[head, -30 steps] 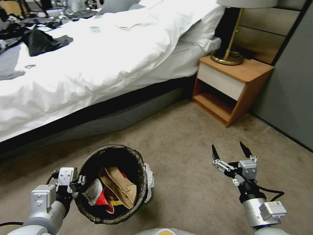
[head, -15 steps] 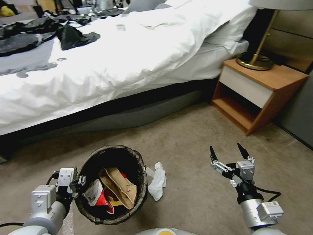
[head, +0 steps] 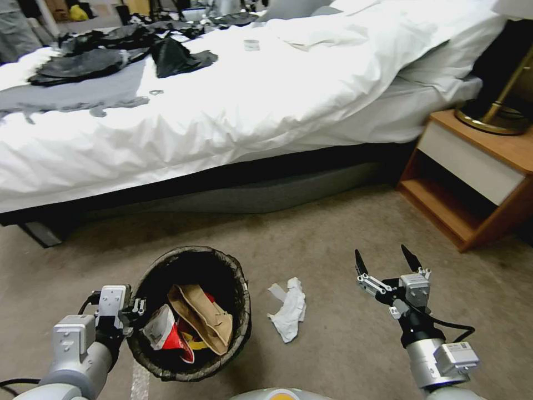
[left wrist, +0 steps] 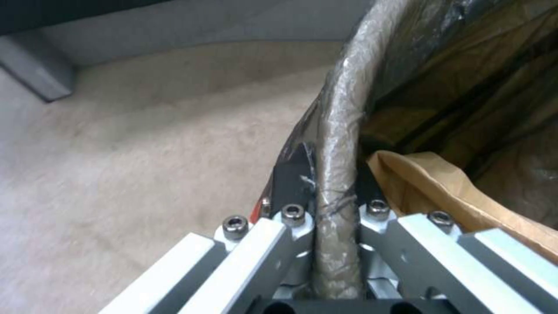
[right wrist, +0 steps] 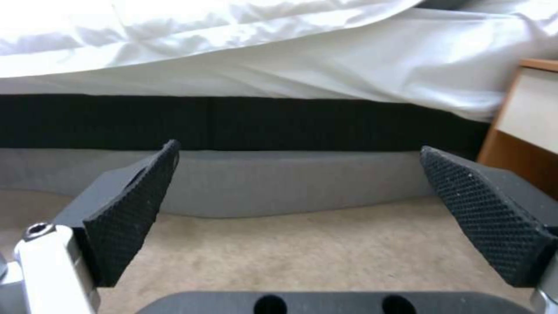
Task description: Pick up the trash bin, then pick up the garbage from the floor and place it into the trash bin.
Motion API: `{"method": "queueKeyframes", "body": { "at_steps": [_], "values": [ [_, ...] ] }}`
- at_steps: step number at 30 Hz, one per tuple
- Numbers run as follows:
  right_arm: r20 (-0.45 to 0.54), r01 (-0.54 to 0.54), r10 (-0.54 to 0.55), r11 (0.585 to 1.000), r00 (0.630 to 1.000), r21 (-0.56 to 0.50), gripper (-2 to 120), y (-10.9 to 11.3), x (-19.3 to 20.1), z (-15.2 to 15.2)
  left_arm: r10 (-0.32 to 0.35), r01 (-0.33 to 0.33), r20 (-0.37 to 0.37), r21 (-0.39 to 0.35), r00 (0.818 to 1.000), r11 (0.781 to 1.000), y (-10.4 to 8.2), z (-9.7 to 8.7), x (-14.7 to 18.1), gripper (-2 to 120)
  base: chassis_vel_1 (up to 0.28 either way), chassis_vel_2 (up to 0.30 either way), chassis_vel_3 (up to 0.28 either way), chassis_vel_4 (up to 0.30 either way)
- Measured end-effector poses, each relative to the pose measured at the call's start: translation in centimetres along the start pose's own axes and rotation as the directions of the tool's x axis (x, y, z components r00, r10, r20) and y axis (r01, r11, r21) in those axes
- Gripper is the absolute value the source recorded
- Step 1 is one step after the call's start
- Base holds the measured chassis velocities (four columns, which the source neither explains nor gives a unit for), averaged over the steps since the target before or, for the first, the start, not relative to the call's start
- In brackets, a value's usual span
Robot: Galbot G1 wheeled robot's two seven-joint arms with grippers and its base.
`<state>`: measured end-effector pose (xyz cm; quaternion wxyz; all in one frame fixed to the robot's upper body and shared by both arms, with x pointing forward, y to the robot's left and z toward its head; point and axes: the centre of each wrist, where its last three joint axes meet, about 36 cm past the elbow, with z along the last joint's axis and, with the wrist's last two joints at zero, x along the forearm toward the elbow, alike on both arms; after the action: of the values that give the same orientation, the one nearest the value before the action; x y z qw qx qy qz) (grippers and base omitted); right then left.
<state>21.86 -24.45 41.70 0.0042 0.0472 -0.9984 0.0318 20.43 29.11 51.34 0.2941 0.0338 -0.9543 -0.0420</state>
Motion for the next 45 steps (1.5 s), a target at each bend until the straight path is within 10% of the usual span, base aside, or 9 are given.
{"method": "queueKeyframes", "body": {
  "at_steps": [13, 26, 45],
  "values": [
    [-0.172, 0.009, -0.017, 0.999, 0.985, -0.045, 100, 1.5, -1.1, 1.0, -0.005, 0.005, 0.016, -0.002, 1.0, 1.0, 0.0, 0.0, 0.0, 1, 0.051, 0.038, 0.043, 0.043],
    [-0.496, 0.035, -0.127, 0.981, 0.859, -0.191, 100, 6.2, -4.9, 6.2, 0.003, -0.003, 0.02, -0.006, 1.0, 1.0, 0.1, -0.2, -0.1, 1, 0.0, 0.0, 0.0, 0.0],
    [-0.678, -0.011, -0.144, 0.975, 0.72, -0.22, 100, 10.3, -9.6, 14.4, 0.005, -0.005, 0.02, -0.004, 1.0, 1.0, 0.2, -0.2, 0.0, 1, 0.0, 0.0, 0.0, 0.0]
  ]
}}
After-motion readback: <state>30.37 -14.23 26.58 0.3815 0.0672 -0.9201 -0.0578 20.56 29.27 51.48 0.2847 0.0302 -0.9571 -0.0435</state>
